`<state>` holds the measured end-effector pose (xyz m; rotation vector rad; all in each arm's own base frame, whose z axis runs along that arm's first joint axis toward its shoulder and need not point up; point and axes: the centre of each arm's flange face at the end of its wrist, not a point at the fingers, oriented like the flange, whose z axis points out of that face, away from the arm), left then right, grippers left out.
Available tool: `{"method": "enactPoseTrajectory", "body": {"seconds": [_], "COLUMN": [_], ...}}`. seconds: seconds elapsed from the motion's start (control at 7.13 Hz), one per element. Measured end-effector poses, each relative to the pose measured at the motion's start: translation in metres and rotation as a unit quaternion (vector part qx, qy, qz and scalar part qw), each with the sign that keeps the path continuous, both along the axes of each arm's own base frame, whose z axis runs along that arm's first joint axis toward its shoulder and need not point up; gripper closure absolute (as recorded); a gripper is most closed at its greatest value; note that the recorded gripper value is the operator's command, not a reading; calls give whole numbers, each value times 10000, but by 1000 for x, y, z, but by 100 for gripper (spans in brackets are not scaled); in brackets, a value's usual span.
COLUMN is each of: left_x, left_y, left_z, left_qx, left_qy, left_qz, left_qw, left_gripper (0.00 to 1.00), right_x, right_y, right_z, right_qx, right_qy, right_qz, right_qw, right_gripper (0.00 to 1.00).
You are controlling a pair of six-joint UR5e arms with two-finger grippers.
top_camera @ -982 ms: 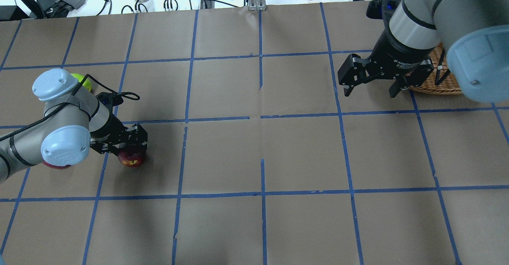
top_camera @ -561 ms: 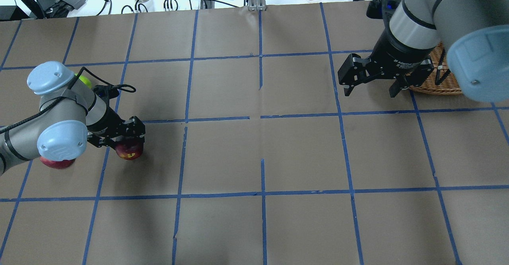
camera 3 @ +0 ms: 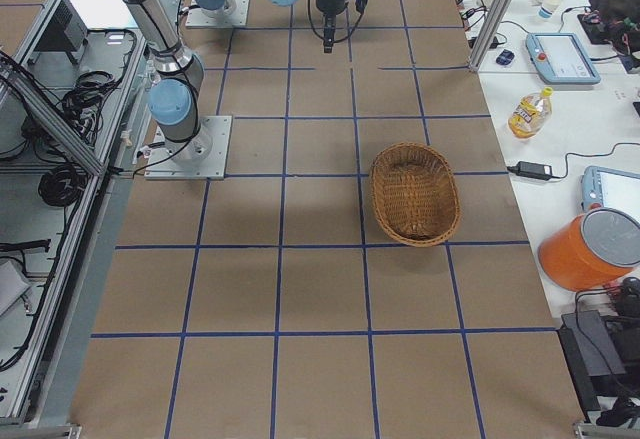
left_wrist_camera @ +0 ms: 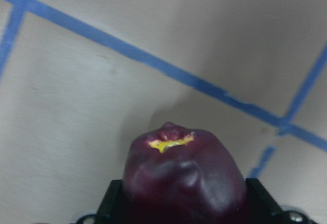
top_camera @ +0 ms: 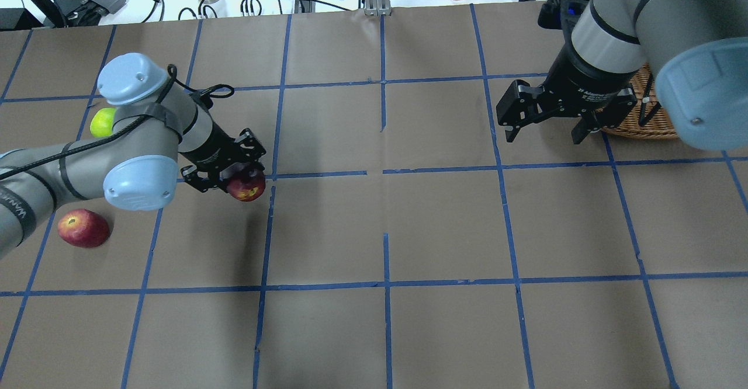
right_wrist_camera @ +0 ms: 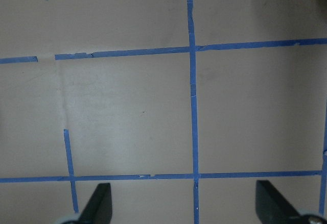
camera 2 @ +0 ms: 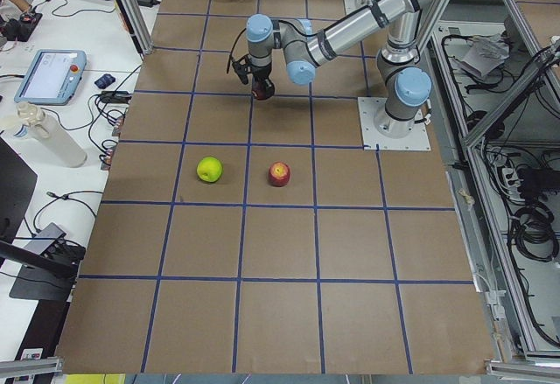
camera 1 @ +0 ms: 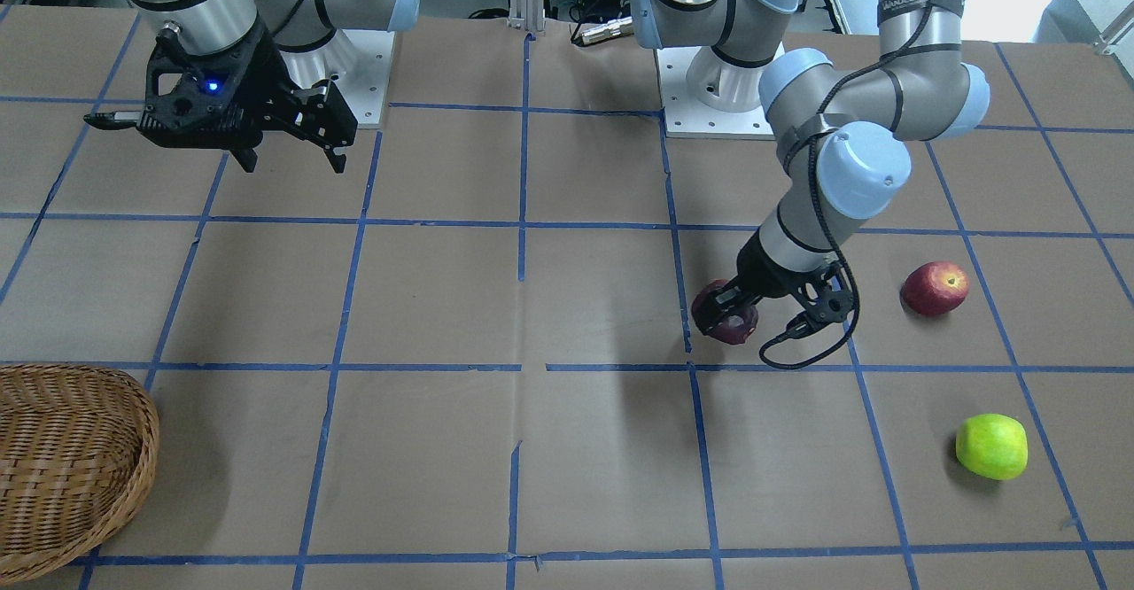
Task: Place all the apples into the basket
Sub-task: 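Carry the dark red apple to the table center and open the left gripper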
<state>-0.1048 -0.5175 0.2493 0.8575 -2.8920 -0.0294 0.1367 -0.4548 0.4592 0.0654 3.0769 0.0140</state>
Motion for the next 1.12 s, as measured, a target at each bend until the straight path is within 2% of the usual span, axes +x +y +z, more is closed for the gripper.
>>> {"method": "enactPoseTrajectory", "body": {"seconds": [0.28,0.56,0.7,0.84,0.98,1.12], "left_x": [-91,-167,-198,-221,-231,-234], "left_y": [-7,-11,-10,-5,-2,-1], "left_z": [8,2,-6,-17,-27,-29], "left_qx": [22,216,325,424,489,439], "left_qy": [83,487,586,576,536,520], "left_qz": [640,1162,1314,1329,1307,1246], "left_qw": [9979,9918,9891,9885,9888,9899], "left_gripper": [84,83,66,18,0,0], "right_x": [0,0,0,0,-1,-1], "right_y": [0,0,0,0,0,0], "right_z": [0,-1,-1,-1,0,-1], "right_qx": [-2,2,-1,-7,-9,-3], "right_qy": [5,10,8,8,14,16], "right_qz": [-3,1,-1,-4,-3,-2], "right_qw": [10000,10000,10000,10000,10000,10000], "right_gripper": [0,0,0,0,0,0]}}
